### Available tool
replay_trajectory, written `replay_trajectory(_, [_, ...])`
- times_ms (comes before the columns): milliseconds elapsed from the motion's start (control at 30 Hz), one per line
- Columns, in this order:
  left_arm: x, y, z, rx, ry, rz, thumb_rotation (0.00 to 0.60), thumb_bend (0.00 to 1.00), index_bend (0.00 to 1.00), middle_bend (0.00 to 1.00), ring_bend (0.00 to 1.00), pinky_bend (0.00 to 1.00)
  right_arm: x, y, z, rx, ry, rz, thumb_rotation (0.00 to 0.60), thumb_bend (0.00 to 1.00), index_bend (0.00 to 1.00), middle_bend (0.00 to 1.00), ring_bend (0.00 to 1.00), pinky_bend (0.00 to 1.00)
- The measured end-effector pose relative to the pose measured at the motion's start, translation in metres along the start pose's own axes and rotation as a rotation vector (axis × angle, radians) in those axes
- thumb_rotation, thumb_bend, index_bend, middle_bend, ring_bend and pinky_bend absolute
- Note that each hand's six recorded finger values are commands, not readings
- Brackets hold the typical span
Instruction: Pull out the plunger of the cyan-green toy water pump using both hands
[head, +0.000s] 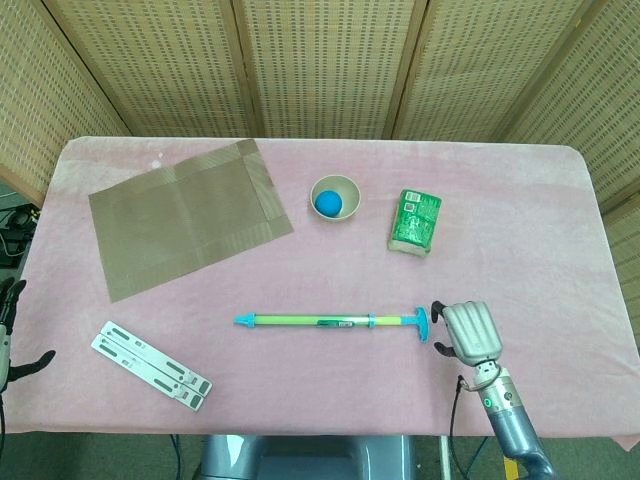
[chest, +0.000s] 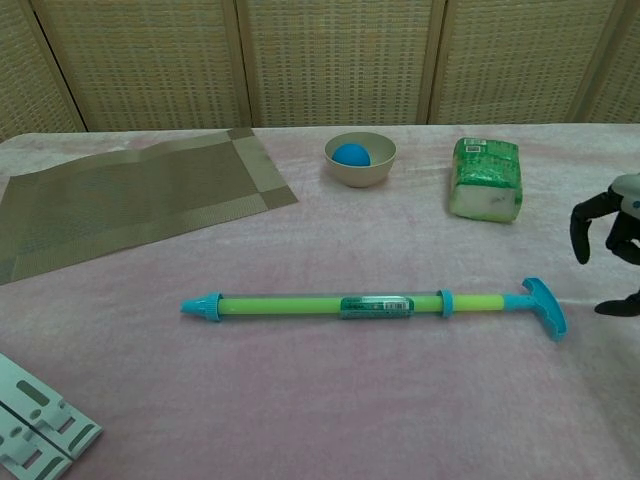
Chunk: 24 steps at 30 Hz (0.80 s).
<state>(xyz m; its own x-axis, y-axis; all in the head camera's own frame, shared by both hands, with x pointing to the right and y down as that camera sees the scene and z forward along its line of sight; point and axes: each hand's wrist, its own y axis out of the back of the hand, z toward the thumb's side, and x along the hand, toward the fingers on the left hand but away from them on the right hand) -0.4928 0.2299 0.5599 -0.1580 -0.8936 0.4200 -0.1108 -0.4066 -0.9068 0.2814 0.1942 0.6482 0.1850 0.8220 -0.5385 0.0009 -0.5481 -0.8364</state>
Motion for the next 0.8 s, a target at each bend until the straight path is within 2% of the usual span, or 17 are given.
replay_trajectory(233, [0.002, -0.004, 0.001, 0.003, -0.003, -0.015, 0.600, 0.00, 0.00, 0.00, 0.00, 0.00, -0.017, -0.018, 0.015, -0.009, -0.017, 0.036, 0.600, 0.40, 0.53, 1.00, 1.00, 0.72])
replay_trajectory(467, [0.003, -0.006, 0.000, 0.003, 0.001, -0.021, 0.600, 0.00, 0.00, 0.00, 0.00, 0.00, -0.027, -0.032, 0.026, -0.014, -0.017, 0.060, 0.600, 0.45, 0.50, 1.00, 1.00, 0.72])
replay_trajectory(800, [0.004, -0.007, -0.001, -0.002, 0.003, -0.028, 0.600, 0.00, 0.00, 0.00, 0.00, 0.00, -0.036, -0.042, 0.036, -0.007, -0.023, 0.088, 0.600, 0.46, 0.48, 1.00, 1.00, 0.72])
